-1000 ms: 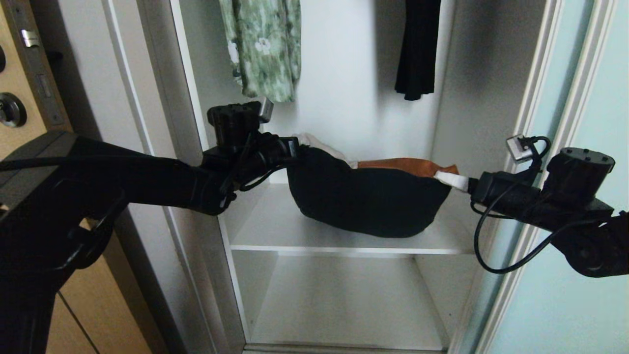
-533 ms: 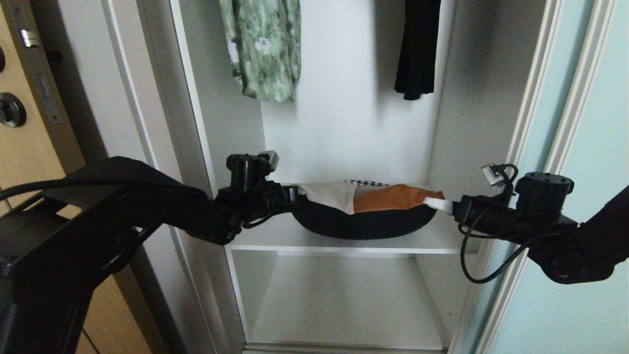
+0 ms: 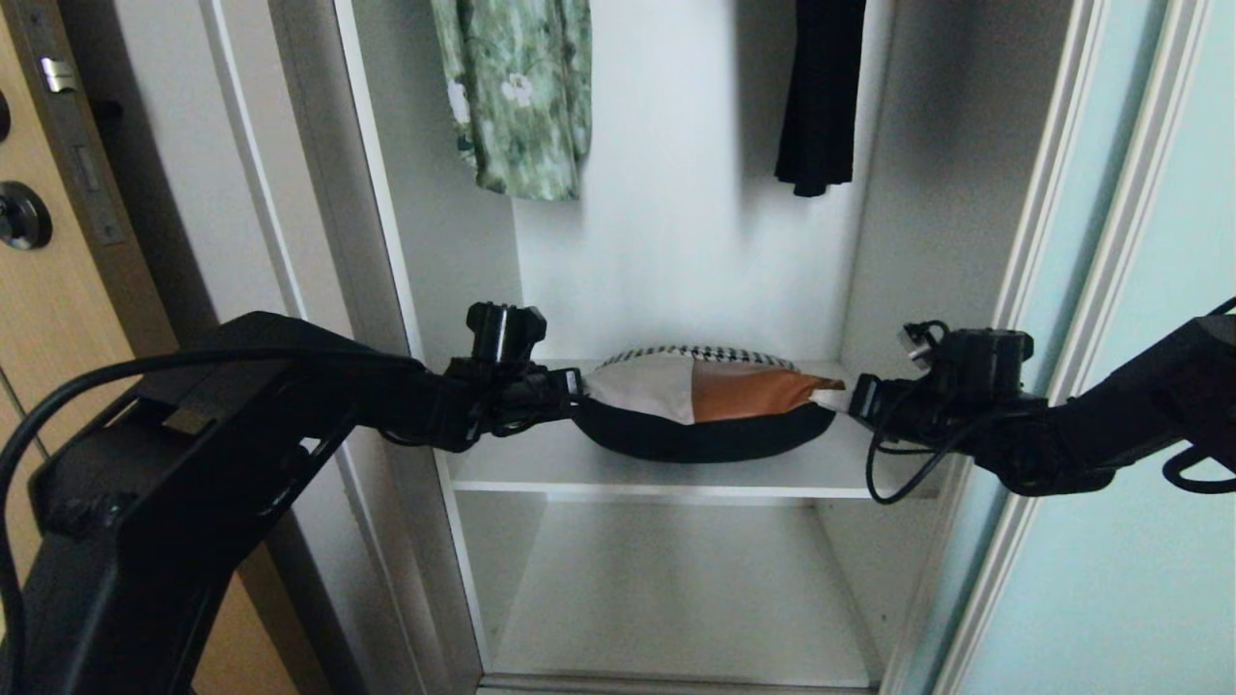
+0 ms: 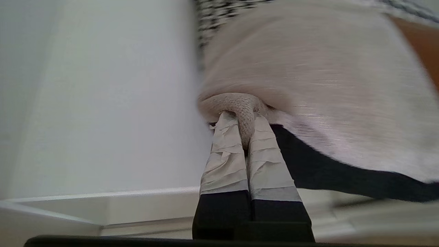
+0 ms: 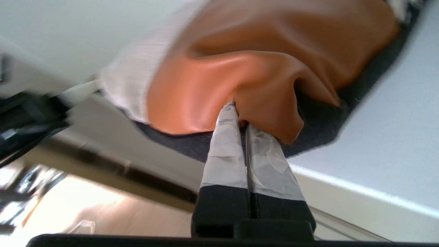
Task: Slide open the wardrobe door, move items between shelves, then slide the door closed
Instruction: Place the pillow on the higher shelf
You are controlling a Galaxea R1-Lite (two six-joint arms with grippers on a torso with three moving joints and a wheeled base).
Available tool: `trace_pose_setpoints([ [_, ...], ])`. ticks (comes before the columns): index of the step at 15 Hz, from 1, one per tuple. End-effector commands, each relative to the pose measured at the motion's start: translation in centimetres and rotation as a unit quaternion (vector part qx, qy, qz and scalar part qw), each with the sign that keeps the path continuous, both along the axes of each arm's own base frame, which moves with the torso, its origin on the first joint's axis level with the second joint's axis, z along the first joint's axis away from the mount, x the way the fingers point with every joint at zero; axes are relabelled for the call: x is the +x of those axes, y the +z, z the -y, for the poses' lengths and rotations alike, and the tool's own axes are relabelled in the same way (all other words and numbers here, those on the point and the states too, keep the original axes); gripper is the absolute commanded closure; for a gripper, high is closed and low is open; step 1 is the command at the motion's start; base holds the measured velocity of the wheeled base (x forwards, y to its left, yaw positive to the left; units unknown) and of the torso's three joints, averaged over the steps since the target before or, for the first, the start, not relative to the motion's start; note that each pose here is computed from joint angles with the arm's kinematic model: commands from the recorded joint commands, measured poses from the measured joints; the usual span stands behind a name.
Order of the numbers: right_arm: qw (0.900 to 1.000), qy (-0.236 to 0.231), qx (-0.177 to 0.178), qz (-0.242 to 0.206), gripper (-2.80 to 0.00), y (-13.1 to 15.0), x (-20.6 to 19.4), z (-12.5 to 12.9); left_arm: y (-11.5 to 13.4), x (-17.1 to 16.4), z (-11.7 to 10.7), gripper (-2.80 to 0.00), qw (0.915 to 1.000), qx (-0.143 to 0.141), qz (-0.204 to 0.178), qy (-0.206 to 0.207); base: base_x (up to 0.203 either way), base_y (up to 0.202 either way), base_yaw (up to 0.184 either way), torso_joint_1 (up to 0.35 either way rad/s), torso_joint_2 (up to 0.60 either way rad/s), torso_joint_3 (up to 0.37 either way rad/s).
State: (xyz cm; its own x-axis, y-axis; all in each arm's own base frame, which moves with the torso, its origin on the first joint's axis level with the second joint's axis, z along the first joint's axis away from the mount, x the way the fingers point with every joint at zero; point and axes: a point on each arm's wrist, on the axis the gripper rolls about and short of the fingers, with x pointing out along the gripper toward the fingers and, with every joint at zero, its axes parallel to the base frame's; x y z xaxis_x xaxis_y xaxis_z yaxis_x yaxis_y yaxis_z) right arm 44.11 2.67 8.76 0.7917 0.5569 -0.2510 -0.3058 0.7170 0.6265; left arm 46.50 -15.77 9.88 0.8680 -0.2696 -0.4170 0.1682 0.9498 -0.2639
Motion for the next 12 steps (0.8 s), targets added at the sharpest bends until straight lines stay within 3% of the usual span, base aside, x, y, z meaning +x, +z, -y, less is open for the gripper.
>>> trace_pose_setpoints([
  [1,1.000,-0.021,-0.010,-0.019,0.00,-2.0,2.4,-0.7,-2.0,1.7,0.4,0.00,0.9994,0.014,-0.006,0.031,0.000,0.000,0.000,0.000,0.00,0.000],
  [6,0.997,-0.052,-0.042,-0.049,0.00,-3.6,5.9,-2.7,-4.8,4.4,-0.3,0.00,0.9972,0.022,-0.034,0.062,0.000,0.000,0.000,0.000,0.00,0.000],
  [12,0.988,-0.090,-0.084,-0.094,0.00,-7.0,9.2,-4.0,-8.1,4.9,-0.8,0.00,0.9960,0.028,-0.053,0.066,0.000,0.000,0.000,0.000,0.00,0.000],
])
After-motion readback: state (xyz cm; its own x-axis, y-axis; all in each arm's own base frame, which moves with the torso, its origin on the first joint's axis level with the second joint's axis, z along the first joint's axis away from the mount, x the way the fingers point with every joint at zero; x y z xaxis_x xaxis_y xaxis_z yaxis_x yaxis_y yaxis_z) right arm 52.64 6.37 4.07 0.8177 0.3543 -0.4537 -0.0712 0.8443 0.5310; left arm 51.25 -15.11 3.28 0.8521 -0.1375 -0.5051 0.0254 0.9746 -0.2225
